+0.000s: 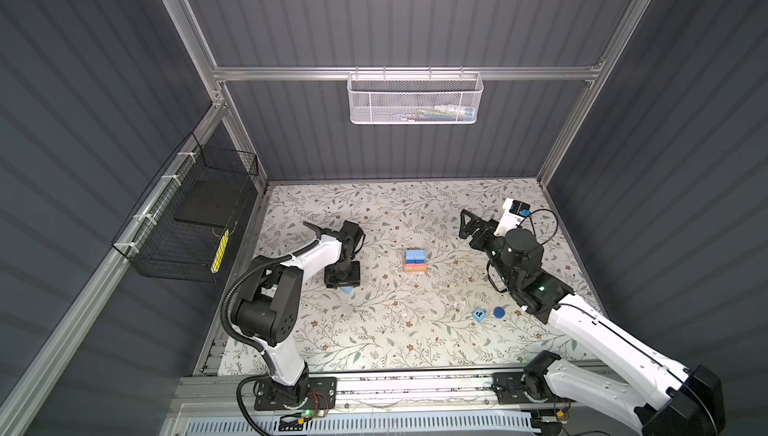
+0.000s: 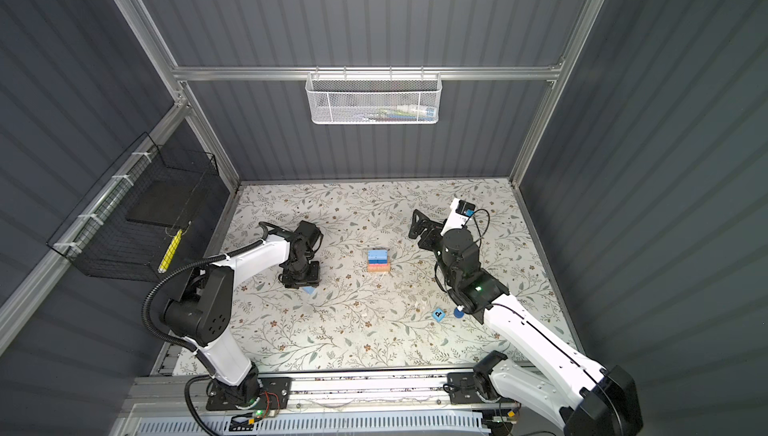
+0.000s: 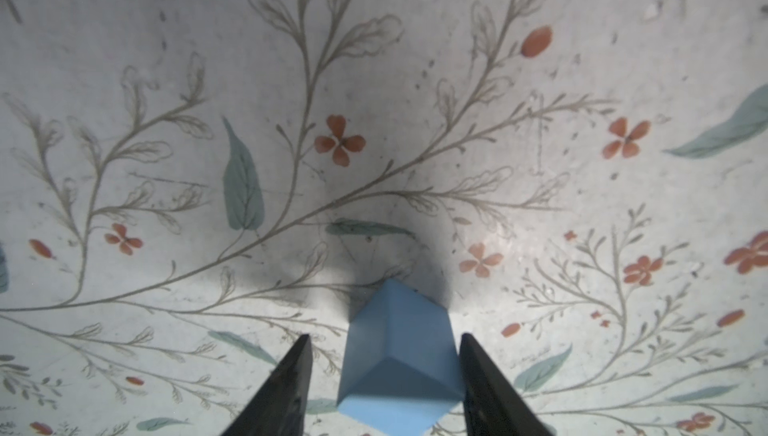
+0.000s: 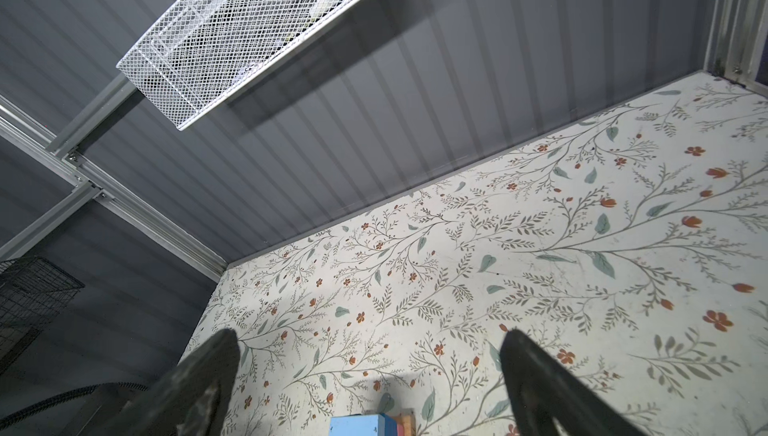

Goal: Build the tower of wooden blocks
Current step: 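Raise the right gripper from the stack while the left gripper descends over a cube, then lower the left gripper and close it on the small light blue cube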

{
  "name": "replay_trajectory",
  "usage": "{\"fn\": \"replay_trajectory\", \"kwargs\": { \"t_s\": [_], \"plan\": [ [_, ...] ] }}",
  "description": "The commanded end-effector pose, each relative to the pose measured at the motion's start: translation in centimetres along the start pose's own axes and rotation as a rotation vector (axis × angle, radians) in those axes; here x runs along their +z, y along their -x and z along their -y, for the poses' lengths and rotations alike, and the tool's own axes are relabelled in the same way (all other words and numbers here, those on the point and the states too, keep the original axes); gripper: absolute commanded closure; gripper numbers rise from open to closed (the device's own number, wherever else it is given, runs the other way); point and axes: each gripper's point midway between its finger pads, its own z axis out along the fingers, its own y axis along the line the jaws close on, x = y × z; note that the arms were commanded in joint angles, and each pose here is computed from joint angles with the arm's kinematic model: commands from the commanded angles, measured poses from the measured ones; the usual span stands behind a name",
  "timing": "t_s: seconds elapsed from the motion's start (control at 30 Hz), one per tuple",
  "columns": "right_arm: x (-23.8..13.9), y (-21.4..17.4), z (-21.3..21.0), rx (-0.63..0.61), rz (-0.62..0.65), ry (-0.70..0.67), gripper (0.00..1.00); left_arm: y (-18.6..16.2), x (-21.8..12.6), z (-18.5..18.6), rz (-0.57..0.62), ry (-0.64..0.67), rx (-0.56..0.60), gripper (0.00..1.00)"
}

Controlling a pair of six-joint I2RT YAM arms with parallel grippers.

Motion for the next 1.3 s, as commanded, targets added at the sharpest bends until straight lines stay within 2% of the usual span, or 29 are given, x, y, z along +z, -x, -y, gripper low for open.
{"fn": "replay_trajectory", "kwargs": {
  "t_s": [0.0, 0.1, 0.43, 0.67, 0.77, 0.87, 1.1, 1.27],
  "plan": [
    [0.3, -0.1, 0.1, 0.013, 0.002, 0.0, 0.01, -0.3, 0.2, 0.2, -0.016, -0.003, 0.009, 0.5],
    [0.4, -0.3, 0.0, 0.016, -0.007, 0.004, 0.01, -0.3, 0.1, 0.4, -0.013, -0.01, 0.011, 0.56],
    [0.6, -0.6, 0.1, 0.021, -0.015, 0.0, 0.01, -0.5, 0.0, 2.2, -0.013, -0.066, 0.015, 0.6],
    [0.7, -0.7, 0.1, 0.022, -0.022, 0.001, 0.01, -0.5, -0.7, 2.1, -0.005, -0.058, 0.016, 0.4],
    [0.8, -0.7, 0.0, 0.022, -0.025, 0.004, 0.01, -0.6, -1.4, 1.8, 0.007, -0.053, 0.017, 0.36],
    [0.7, -0.8, 0.0, 0.023, -0.029, 0.01, 0.01, -0.8, -1.9, 1.5, 0.012, -0.044, 0.018, 0.36],
    [0.7, -0.9, 0.0, 0.022, -0.032, 0.012, 0.01, -2.0, -2.5, 1.2, 0.001, -0.044, 0.015, 0.44],
    [0.7, -0.9, 0.0, 0.026, -0.034, 0.015, 0.01, -2.7, -2.3, 1.0, -0.011, -0.04, 0.01, 0.44]
  ]
}}
